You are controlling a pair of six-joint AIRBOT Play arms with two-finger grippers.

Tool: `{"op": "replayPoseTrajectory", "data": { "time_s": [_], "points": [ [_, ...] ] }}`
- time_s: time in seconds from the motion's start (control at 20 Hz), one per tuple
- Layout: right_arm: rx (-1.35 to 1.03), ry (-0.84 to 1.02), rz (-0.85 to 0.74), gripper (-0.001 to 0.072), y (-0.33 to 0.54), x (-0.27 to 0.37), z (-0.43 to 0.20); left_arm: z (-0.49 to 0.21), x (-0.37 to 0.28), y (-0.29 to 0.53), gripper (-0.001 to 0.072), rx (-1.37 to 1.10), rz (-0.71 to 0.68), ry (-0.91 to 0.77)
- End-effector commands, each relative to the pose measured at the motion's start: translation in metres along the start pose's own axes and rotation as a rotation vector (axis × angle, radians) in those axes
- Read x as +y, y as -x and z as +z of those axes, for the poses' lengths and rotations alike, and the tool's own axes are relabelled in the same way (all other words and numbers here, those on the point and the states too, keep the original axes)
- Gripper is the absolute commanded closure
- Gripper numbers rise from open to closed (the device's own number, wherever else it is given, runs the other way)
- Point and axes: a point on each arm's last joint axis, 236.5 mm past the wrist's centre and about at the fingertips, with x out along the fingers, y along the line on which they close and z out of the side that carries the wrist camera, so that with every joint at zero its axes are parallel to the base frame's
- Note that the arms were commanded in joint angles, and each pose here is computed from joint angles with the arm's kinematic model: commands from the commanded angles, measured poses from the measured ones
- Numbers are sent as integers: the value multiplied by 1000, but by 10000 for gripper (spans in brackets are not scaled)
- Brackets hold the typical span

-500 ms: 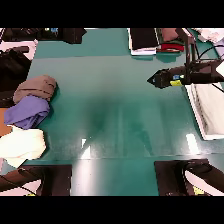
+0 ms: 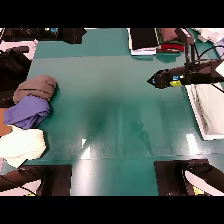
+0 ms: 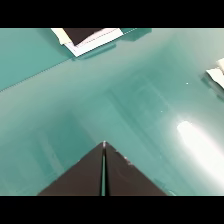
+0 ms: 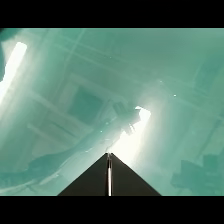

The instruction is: Fold the shirts.

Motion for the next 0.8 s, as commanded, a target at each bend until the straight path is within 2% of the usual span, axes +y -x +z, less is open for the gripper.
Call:
{"op": "replayPoseTrajectory", "data": {
  "time_s": [0.0, 0.1, 0.2, 0.25, 0.3, 0.35, 0.4, 0.5, 0.75],
  "points": [
    [1, 1, 1, 691, 0, 1, 0, 0, 0, 0, 674, 0, 0, 0],
    [1, 1, 1, 691, 0, 1, 0, 2, 0, 0, 674, -8, -1, 9],
    [2, 1, 1, 690, 0, 1, 0, 18, 20, 1, 671, -71, 78, -86],
    [1, 1, 1, 691, 0, 1, 0, 14, 50, 5, 489, -50, 181, -97],
    [1, 1, 1, 691, 0, 1, 0, 4, 88, 10, 209, -19, 302, -52],
    [1, 1, 1, 691, 0, 1, 0, -17, 133, 18, 130, 47, 429, 8],
    [0, 1, 1, 691, 0, 1, 0, -43, 171, 25, 130, 129, 520, 35],
    [0, 0, 1, 691, 0, 0, 0, -106, 232, 30, 128, 278, 616, 131],
    [-8, 0, 0, 691, 0, 0, 2, -263, 316, 17, 128, 542, 704, 293]
  ]
}}
